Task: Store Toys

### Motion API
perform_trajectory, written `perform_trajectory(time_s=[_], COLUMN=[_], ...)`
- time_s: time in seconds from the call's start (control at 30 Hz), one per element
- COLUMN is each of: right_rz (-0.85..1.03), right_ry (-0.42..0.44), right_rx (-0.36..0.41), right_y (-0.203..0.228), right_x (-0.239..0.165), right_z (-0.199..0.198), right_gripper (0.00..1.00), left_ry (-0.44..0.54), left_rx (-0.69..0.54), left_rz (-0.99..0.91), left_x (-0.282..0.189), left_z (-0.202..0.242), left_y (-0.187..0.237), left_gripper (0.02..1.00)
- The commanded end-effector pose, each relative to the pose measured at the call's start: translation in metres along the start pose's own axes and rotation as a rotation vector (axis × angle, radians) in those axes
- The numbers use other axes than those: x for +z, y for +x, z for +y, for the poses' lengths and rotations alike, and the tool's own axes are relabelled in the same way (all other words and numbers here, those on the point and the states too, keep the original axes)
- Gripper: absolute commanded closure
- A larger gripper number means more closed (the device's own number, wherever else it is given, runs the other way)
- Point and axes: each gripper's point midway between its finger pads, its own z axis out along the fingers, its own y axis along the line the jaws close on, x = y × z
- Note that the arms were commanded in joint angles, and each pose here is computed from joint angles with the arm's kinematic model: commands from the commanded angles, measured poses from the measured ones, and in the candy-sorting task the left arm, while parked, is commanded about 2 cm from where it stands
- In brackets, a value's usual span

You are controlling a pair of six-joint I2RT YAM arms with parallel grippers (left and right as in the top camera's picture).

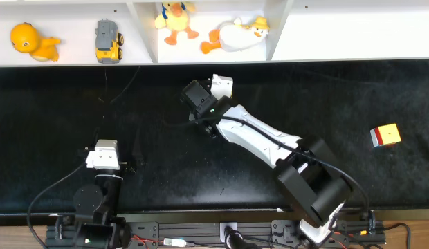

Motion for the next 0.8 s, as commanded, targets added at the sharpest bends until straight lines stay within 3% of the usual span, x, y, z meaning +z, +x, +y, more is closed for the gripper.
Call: perform_trajectory(time_s=[0.03, 0.27, 0.6, 0.8], right_rz=[-0.024, -0.022, -0.004, 0.020], right_ry=[-0.002, 0.000, 0.029, 0.033], right_rx=[0.024, 0.034, 0.036, 0.032], right_y=[-0.010, -0.013, -0.011, -0.005], right_x=[0.000, 0.001, 0.006, 0.012], right_z=[0.004, 0.001, -0.008, -0.008], right_gripper=[0.126, 0.450, 0.524, 0.645], left_ry=[0.010, 0.010, 0.010, 0.010], left_rx=[0.011, 0.011, 0.011, 0.011], left_rz=[-0.009, -0.009, -0.009, -0.009], left_x=[-0.001, -0.001, -0.001, -0.001], left_z=[-0.002, -0.002, -0.002, -0.002], left_y=[-0.001, -0.001, -0.001, -0.001], left_gripper=[0.020, 0.023, 0.020, 0.020])
